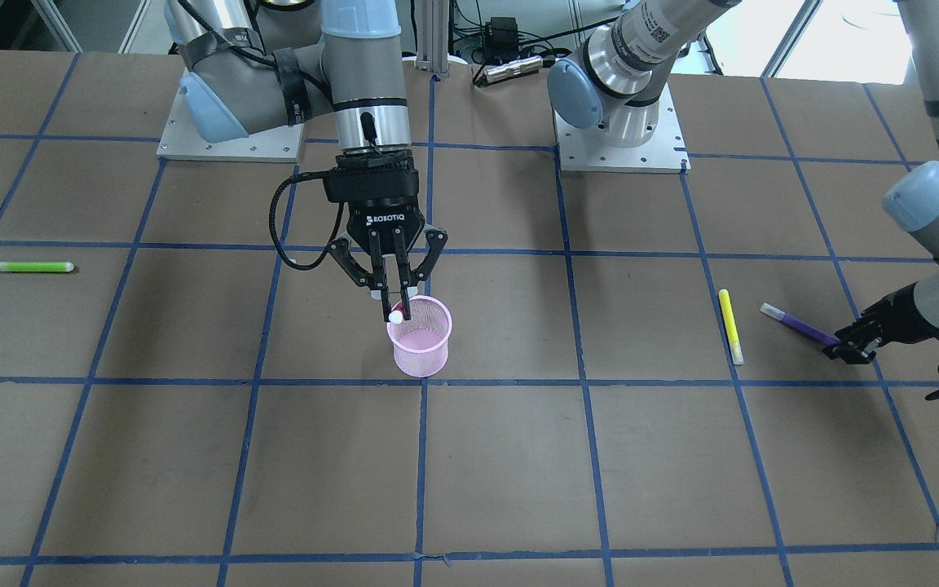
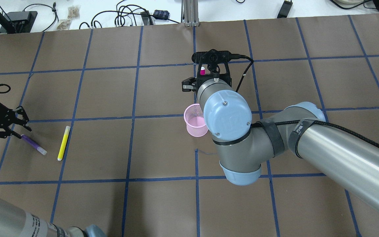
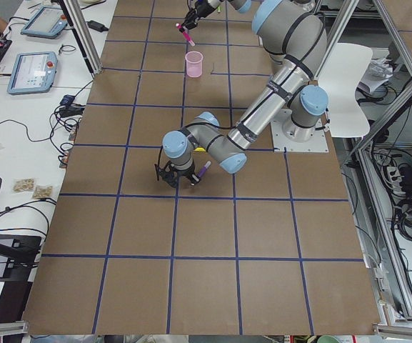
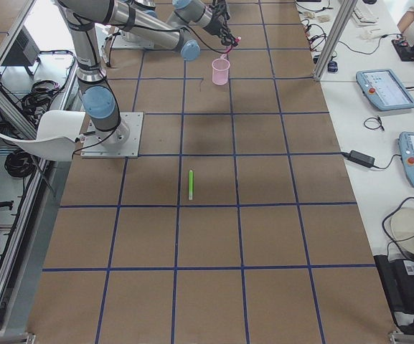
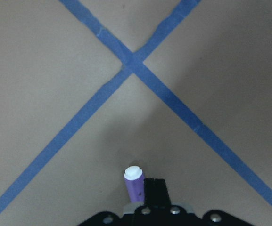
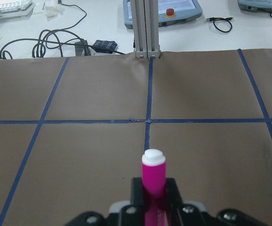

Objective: Insert purple and pink pens into pink cup

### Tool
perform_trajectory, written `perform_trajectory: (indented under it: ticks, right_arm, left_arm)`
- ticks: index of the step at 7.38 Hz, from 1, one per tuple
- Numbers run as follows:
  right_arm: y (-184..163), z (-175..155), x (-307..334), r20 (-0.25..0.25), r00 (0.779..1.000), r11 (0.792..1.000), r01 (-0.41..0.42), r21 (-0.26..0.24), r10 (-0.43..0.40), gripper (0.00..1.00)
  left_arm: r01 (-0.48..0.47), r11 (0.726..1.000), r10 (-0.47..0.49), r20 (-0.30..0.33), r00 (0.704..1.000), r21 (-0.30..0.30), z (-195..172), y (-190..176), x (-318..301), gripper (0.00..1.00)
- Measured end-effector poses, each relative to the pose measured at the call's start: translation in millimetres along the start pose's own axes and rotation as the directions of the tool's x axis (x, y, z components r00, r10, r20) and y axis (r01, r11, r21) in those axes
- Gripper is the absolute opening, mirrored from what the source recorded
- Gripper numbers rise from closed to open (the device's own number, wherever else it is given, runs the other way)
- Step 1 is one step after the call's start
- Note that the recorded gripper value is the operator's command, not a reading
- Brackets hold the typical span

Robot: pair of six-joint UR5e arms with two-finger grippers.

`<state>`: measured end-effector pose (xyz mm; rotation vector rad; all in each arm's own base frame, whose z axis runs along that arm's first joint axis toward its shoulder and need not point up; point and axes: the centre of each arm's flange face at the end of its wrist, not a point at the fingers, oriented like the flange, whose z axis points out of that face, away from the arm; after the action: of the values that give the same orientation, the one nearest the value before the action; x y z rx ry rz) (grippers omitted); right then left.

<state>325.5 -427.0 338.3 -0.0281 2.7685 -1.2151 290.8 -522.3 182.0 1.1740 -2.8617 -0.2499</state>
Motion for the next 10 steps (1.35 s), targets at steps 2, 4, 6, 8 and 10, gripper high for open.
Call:
perform_trajectory:
  ticks: [2, 4, 6, 8, 10]
  right_arm:
    - [20.7, 4.1, 1.0, -0.003, 0.999, 0.999, -0.049, -0.005, 0.049, 0.00]
    - [35.1, 19.2, 3.1, 0.000, 0.998, 0.997, -0.068, 0.031, 0.068, 0.00]
    - [42.1, 30.8, 3.5, 0.001, 0.997, 0.996, -0.073, 0.053, 0.073, 0.00]
    - [48.4, 39.6, 3.7, -0.004, 0.997, 0.997, -0.071, 0.043, 0.071, 0.19]
    - [54.3, 46.8, 3.5, -0.004, 0.997, 0.997, -0.071, 0.029, 0.071, 0.62]
  left_arm:
    - [0.003, 1.000, -0.003, 0.002, 1.000, -0.007, 3.5, -0.1, -1.3, 0.80]
    - [0.004, 1.000, -0.004, 0.006, 1.000, -0.014, 6.8, -0.2, -2.5, 0.65]
    - [0.005, 1.000, -0.005, 0.009, 1.000, -0.024, 11.6, 1.9, -3.2, 0.59]
    - [0.006, 0.999, -0.005, 0.010, 1.000, -0.036, 17.0, 4.9, -3.3, 0.19]
    - [-0.002, 0.999, 0.003, 0.007, 1.000, -0.041, 19.8, 4.1, -2.9, 0.00]
